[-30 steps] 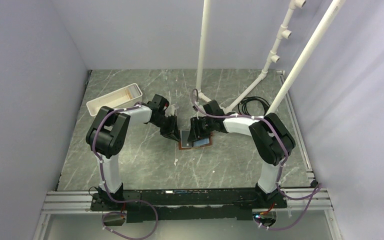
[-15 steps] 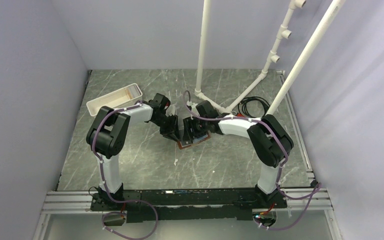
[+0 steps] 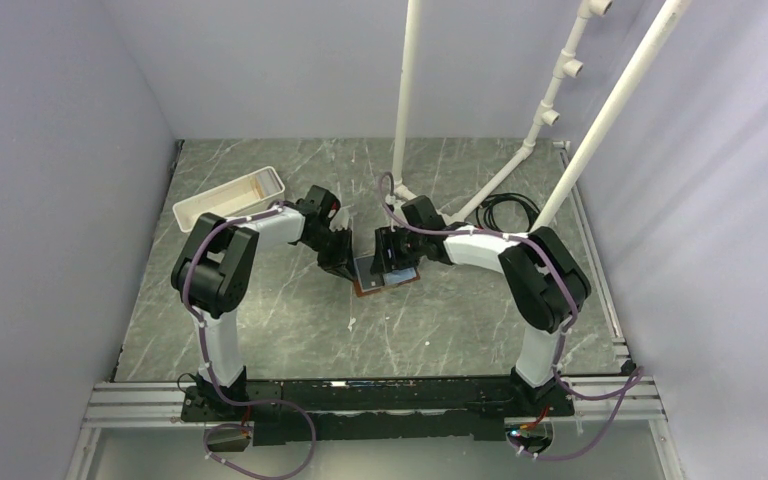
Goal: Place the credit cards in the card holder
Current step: Insert the credit card into the card holder, then pick up the credit card from the storage box.
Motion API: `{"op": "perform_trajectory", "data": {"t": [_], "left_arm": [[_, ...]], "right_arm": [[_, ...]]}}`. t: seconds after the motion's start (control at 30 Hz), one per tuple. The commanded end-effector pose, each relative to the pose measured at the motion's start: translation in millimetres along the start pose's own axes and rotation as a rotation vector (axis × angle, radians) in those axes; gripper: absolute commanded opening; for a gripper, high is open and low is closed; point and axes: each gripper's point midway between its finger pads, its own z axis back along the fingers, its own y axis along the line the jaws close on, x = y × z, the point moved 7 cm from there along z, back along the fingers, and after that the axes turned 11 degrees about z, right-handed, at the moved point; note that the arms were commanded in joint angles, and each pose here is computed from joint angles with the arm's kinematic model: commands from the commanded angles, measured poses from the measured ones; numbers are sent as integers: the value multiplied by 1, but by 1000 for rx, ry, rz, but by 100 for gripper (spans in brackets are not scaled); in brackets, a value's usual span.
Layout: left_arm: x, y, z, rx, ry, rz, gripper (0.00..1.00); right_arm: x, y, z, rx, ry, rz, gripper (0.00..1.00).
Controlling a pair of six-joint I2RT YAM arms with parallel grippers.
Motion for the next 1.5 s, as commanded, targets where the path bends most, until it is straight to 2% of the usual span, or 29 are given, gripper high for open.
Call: {"op": "perform_trajectory", "data": {"t": [0.0,0.27,0.4,0.47,0.53,0.6,0.7,0.83,0.97,1.1,1.3,1.47], "left_arm": [[9,14,-1,86,-52,-26,17],[18,16,-10,100,-61,-32,13],[25,12,-6,101,-73,-48,13],[28,10,1,109,-81,-49,15],[33,7,17,76,-103,-33,21],[36,6,39,5,-128,-10,32],[43,12,82,-101,-194,21,51],[66,28,146,-253,-317,87,60],[106,51,191,-190,-488,139,64],[154,77,206,-45,-632,221,72],[210,109,201,94,-727,354,76],[225,131,180,148,-724,483,79]], "right_arm": [[14,0,-13,49,-37,25,55],[32,22,-26,113,-59,157,43],[30,36,-25,178,-58,202,43],[32,32,-18,115,-76,179,43],[35,20,-4,41,-91,107,45],[36,9,14,14,-104,28,46],[32,1,37,-15,-119,6,48],[28,4,55,-2,-131,14,50],[23,7,58,19,-129,18,50],[18,4,60,16,-122,21,50],[15,0,71,13,-138,15,50],[11,-4,79,1,-148,7,50]]}}
